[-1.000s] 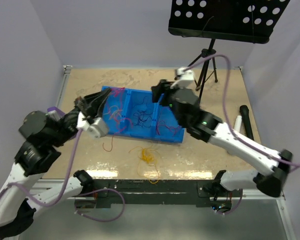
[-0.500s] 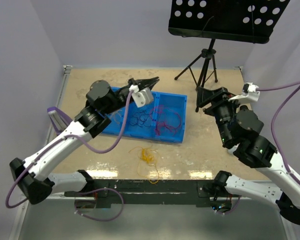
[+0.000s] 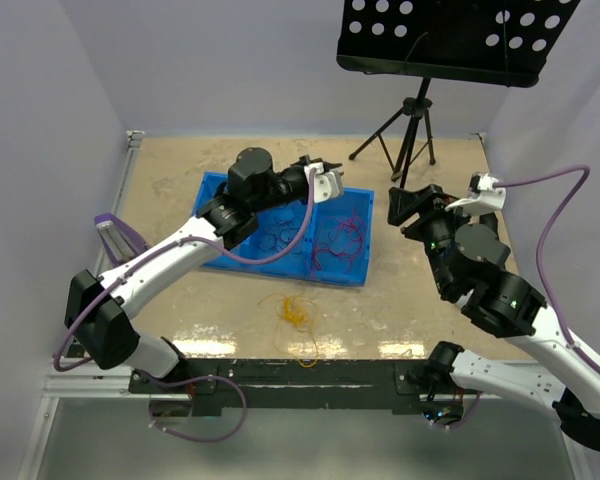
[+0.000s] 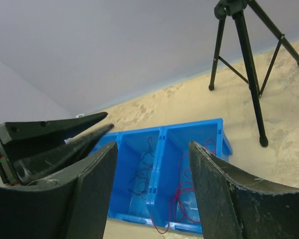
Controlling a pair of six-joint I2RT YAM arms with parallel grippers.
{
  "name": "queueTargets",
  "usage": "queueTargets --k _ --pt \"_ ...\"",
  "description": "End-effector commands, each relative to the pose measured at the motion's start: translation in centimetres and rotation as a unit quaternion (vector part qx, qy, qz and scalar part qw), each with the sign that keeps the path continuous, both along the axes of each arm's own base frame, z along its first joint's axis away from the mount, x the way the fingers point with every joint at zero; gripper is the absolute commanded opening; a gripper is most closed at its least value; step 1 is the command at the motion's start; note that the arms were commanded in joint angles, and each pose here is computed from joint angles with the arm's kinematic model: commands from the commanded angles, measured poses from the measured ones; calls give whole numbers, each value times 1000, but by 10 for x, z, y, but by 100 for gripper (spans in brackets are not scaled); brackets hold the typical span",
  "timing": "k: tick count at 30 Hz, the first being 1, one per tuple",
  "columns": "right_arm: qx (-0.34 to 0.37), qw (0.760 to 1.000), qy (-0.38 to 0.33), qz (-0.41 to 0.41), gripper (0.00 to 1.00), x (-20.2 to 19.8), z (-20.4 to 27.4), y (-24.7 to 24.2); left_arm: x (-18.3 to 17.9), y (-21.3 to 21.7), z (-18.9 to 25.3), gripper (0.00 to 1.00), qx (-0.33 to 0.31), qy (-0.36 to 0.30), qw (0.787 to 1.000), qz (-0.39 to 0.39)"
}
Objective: Untangle the cables
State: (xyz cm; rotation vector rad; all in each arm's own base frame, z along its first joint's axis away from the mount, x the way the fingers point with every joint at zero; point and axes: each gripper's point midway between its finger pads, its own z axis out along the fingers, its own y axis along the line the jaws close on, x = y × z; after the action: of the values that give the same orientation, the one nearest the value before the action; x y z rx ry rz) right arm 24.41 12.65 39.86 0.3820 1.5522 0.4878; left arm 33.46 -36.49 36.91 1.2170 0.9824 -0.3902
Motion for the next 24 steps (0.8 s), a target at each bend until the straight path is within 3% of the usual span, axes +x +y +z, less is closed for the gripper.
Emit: queueTargets --k 1,5,11,19,24 --pt "-36 999 19 30 64 4 -22 18 -34 12 -41 32 85 -3 995 -55" --pt "-27 997 32 58 65 1 -40 29 -99 46 -121 48 214 33 964 -157" --pt "-24 996 40 72 65 1 -45 36 -164 104 -226 45 363 73 895 -249" --pt "-15 996 45 80 63 -2 -48 38 -169 121 -287 35 440 60 844 -300" --pt "-17 995 50 82 63 -4 -54 36 -156 113 -297 29 452 8 835 -314"
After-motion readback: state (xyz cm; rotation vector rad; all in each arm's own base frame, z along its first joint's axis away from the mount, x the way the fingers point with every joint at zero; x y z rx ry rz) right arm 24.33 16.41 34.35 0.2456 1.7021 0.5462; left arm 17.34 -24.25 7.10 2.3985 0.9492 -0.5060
